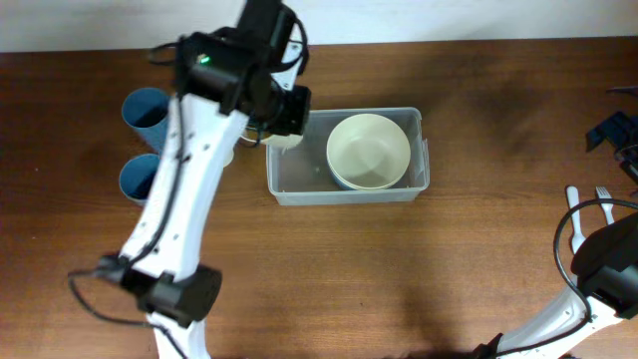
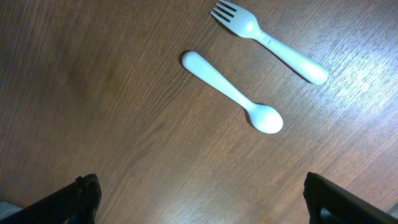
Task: Pack container
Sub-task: 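Lift the beige cup and lower it into the container beside the bowls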
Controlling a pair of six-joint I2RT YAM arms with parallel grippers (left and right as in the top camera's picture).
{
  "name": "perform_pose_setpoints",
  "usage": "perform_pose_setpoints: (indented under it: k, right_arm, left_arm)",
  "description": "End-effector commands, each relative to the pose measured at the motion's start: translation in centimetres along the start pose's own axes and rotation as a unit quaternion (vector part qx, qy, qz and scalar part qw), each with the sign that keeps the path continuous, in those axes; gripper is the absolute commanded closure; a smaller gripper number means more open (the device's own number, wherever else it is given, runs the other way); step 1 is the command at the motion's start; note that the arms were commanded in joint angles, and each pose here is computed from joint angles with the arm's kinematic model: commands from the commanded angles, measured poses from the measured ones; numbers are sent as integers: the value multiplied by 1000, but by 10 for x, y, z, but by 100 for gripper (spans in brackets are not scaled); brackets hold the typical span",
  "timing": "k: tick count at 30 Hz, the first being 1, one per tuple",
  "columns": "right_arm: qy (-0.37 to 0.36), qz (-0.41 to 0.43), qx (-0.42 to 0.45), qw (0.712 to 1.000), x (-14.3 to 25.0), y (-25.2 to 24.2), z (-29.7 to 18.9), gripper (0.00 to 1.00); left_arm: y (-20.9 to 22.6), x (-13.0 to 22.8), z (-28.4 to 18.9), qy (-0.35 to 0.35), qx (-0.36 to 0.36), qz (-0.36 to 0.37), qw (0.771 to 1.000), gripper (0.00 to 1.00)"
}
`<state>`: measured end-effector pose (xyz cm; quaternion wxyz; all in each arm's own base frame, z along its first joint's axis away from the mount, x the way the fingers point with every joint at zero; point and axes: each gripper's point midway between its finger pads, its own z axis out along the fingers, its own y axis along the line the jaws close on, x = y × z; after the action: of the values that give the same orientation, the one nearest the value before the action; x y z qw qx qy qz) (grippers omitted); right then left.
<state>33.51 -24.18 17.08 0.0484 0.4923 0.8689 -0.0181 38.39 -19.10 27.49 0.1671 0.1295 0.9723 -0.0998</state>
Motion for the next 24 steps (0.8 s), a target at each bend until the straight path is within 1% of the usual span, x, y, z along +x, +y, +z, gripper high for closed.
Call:
perform_pose_setpoints:
  k: [1, 6, 11, 13, 24]
  right_arm:
    - [-2, 3, 5, 1000, -2, -2, 1, 1]
    - [-2, 3, 5, 1000, -2, -2, 1, 1]
    - [-2, 3, 5, 1000, -2, -3, 1, 1]
    - [-2, 3, 5, 1000, -2, -2, 1, 1]
    - [-2, 3, 5, 1000, -2, -2, 1, 1]
  left_arm:
    - [-4, 1, 17, 21, 0, 1, 1000, 98]
    - [-10, 9, 30, 48, 4, 14, 999, 98]
    - [-17, 27, 49, 101, 1, 20, 995, 99]
    - [-20, 30, 54, 111, 0, 25, 994, 98]
    - [-22, 28, 72, 120, -4, 29, 992, 98]
